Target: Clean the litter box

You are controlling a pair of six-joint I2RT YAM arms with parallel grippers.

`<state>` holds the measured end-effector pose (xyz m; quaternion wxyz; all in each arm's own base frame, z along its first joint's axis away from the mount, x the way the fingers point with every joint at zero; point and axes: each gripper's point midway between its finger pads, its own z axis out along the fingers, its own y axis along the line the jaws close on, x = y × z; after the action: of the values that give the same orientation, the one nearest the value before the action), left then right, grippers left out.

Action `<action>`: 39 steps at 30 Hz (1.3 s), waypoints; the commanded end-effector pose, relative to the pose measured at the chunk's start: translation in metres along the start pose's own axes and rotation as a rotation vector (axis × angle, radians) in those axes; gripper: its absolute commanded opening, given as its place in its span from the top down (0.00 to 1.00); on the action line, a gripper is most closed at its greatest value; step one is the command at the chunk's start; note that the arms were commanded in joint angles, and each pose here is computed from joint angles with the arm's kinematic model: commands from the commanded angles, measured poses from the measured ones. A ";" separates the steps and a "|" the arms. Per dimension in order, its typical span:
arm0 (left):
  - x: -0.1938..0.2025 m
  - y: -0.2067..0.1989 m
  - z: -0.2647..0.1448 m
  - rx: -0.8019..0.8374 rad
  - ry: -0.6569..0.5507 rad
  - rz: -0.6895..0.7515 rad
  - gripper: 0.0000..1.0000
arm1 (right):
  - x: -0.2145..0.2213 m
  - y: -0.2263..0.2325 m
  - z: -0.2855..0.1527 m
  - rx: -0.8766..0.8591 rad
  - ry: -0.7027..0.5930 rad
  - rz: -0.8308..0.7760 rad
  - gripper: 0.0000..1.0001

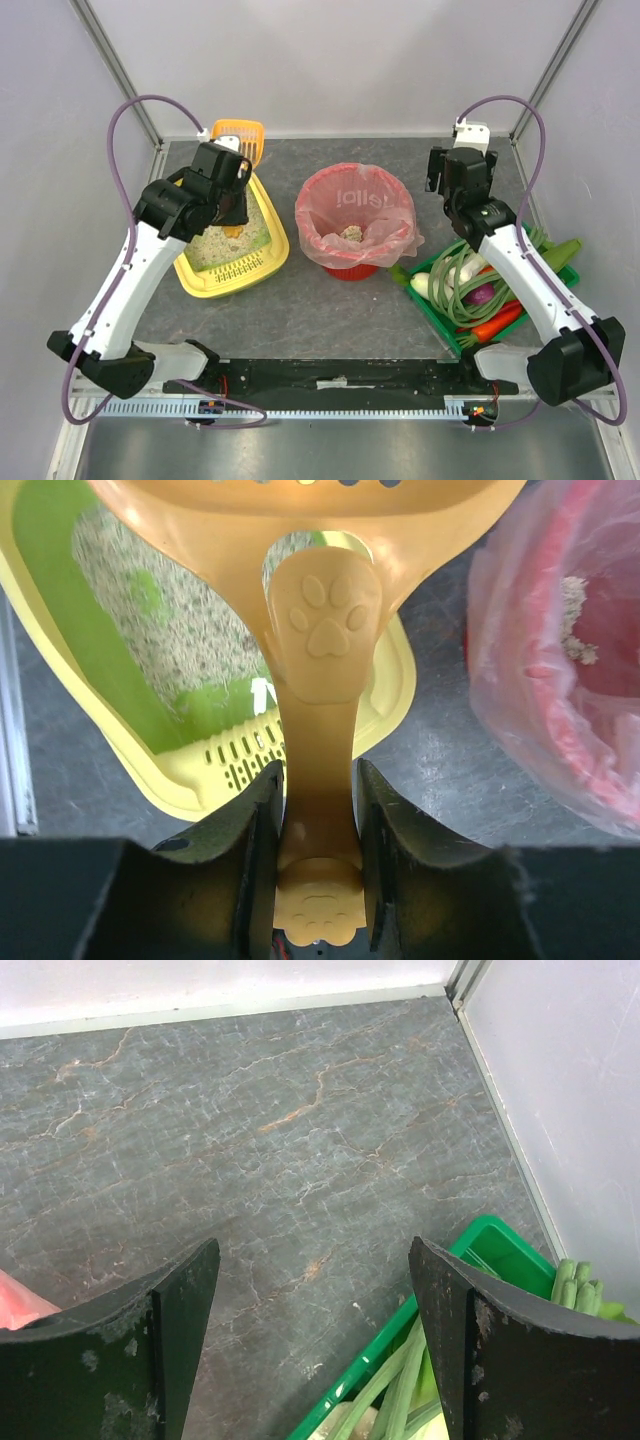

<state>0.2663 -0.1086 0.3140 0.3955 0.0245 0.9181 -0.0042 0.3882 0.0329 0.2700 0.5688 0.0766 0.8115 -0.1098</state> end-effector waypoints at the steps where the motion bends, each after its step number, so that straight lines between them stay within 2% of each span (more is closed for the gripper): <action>1: 0.014 0.005 0.024 0.034 0.071 -0.202 0.98 | -0.022 0.000 0.000 0.008 -0.032 0.012 0.15; 7: 0.024 0.039 0.049 -0.037 0.075 -0.378 0.98 | -0.028 0.003 0.005 0.007 -0.017 0.003 0.15; 11: 0.030 0.045 0.073 -0.039 0.081 -0.471 0.98 | -0.034 0.005 0.008 0.010 -0.016 -0.010 0.15; 17: 0.040 0.051 0.113 -0.069 0.122 -0.459 0.98 | -0.051 0.001 0.011 0.045 -0.042 -0.039 0.15; 25: 0.019 0.071 0.152 -0.115 0.083 -0.419 0.98 | -0.062 -0.005 0.011 0.088 -0.065 -0.011 0.15; 29: 0.039 0.078 0.184 -0.093 0.158 -0.486 0.98 | -0.062 -0.008 0.009 0.101 -0.067 -0.008 0.15; 33: 0.062 0.077 0.209 -0.102 0.247 -0.479 0.98 | -0.063 -0.011 0.008 0.111 -0.069 -0.010 0.15; 39: 0.075 0.073 0.223 -0.085 0.274 -0.482 0.98 | -0.063 -0.013 0.009 0.127 -0.069 -0.025 0.15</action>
<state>0.3657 -0.0327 0.1037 0.2340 -0.2248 0.9452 -0.0362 0.4127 0.0246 0.3036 0.5684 0.0812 0.8025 -0.1619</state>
